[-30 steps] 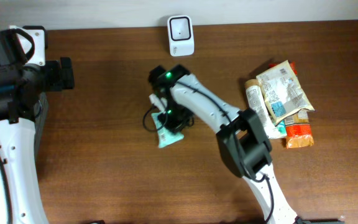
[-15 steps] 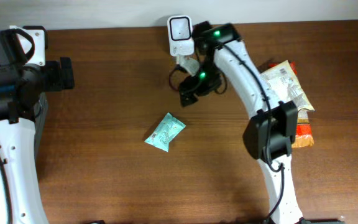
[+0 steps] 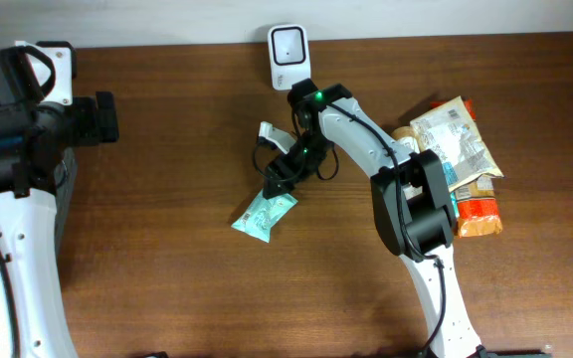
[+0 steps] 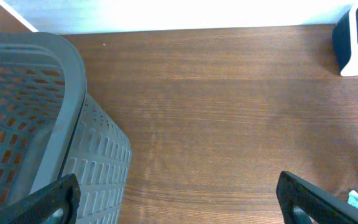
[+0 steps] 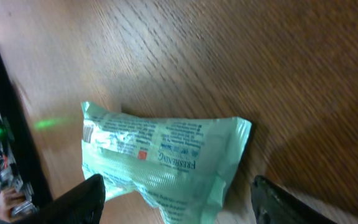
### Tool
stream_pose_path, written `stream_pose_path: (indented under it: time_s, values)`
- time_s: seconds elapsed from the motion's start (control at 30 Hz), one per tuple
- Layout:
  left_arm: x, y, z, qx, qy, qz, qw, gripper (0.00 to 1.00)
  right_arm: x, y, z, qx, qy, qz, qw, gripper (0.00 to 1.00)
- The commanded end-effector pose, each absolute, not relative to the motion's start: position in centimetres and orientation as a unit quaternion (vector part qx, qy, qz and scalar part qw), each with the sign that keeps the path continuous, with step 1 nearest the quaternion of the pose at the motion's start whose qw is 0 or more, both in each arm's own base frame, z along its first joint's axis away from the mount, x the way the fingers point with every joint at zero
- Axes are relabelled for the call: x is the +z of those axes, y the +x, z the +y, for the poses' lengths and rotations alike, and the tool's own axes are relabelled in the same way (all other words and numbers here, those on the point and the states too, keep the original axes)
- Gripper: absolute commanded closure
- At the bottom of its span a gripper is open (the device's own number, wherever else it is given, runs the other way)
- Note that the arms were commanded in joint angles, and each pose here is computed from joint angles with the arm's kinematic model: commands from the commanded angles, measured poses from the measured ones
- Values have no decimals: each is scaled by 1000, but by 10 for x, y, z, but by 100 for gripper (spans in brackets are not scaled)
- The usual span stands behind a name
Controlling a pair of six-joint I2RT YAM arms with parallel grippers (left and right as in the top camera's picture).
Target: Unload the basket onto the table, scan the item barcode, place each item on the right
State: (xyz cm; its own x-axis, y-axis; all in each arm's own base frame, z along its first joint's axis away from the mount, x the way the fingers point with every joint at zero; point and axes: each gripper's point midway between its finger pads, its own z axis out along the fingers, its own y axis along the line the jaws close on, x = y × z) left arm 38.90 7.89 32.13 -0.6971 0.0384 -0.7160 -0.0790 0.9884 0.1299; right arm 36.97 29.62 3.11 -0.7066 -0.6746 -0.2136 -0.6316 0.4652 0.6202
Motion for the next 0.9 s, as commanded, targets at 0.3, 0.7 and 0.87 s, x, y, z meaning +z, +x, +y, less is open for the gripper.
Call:
stream_pose_path:
  time_s: [0.3,0.7,0.87]
  values:
    - [326,388,78,76,-4,916,394,1,11,345,303,-380,328,-861,81,96]
    - [326,388,78,76,-4,916,394,1,19,408,240,-181,39,-982,38,96]
    - [326,388,78,76,-4,916,394,1,7,400,243,-194,34,-979,51,52]
